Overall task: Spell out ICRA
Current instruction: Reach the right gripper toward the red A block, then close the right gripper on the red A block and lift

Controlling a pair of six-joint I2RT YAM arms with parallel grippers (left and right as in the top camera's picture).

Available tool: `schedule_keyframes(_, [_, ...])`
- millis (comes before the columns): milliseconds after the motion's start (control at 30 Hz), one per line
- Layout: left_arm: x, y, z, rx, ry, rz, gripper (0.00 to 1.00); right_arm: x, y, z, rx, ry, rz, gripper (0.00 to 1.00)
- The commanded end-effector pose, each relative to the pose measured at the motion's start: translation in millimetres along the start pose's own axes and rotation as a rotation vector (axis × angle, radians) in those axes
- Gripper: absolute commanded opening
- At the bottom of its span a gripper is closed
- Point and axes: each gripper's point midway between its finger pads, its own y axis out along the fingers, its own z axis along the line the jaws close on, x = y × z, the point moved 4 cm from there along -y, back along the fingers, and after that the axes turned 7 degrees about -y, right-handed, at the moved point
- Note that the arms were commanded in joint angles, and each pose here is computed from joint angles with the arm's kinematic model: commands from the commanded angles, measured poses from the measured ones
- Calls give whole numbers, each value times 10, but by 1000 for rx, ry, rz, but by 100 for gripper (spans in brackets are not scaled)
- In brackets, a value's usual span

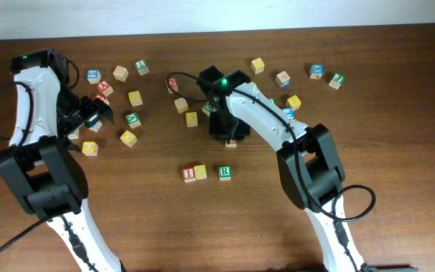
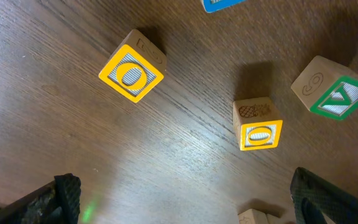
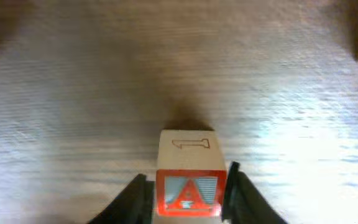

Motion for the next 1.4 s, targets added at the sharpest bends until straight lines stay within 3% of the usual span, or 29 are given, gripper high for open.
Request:
schedule_keyframes(0, [9, -27, 31, 5, -17, -11, 99, -8, -120, -114, -15, -51, 11, 37])
schedule_keyframes(100, [9, -27, 31, 5, -17, -11, 99, 6, -114, -141, -36, -32, 1, 66])
schedule_keyframes(267, [9, -27, 31, 5, -17, -11, 99, -95, 175, -175, -45, -23, 33, 68])
schedule_keyframes(367, [10, -27, 31, 5, -17, -11, 99, -68, 241, -154, -37, -26, 12, 59])
schedule_keyframes(533, [9, -27, 31, 5, -17, -11, 99, 1, 221, -156, -47, -26, -24, 32])
schedule_keyframes(933, [9, -27, 31, 5, -17, -11, 99, -151, -99, -227, -80, -93, 63, 29])
schedule_keyframes(1067, [10, -27, 31, 5, -17, -11, 99, -133, -89, -281, -82, -67, 66, 34])
schedule_keyframes(1133, [9, -27, 31, 5, -17, -11, 99, -144, -50, -297, -86, -64, 72, 47])
schedule_keyframes(1233, [9, -27, 31, 5, -17, -11, 99, -213, 92, -273, -58, -27, 101, 48])
schedule_keyframes(1267, [10, -27, 31, 5, -17, -11, 99, -210, 104, -227, -25, -25, 103, 47])
schedule_keyframes(1367, [10, -27, 31, 5, -17, -11, 99, -196, 106, -212, -16, -26, 97, 31])
